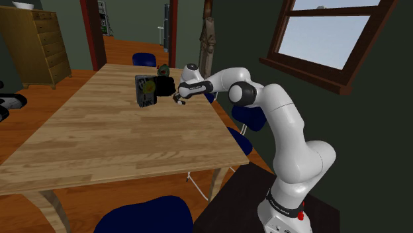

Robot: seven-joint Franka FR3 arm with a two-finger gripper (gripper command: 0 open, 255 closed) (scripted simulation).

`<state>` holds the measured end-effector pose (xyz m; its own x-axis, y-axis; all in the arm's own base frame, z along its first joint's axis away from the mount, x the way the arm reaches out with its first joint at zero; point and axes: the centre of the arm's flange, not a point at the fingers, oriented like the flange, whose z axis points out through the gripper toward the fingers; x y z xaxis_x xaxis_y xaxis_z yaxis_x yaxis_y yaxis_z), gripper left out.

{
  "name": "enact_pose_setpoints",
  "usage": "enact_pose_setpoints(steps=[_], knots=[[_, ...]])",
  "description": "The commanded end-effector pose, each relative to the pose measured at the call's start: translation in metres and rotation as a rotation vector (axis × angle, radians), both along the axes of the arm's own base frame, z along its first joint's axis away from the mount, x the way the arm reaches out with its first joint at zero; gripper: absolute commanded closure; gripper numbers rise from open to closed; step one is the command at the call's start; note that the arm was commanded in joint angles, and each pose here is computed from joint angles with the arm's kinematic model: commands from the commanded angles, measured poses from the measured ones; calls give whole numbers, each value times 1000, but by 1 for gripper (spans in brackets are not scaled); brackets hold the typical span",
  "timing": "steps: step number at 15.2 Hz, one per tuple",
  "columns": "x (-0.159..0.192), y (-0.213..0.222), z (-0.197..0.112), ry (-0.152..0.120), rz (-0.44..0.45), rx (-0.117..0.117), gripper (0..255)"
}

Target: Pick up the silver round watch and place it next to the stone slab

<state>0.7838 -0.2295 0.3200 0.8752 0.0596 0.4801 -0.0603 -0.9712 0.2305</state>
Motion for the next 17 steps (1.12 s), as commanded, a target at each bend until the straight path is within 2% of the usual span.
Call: enact_pose_setpoints(steps=[1, 5, 9, 17], knots=[[0, 0, 0, 0, 0, 0, 0], [0, 0, 0, 0, 0, 0, 0], [-24, 12, 42, 0, 0, 0, 0], [-24, 12, 42, 0, 0, 0, 0]])
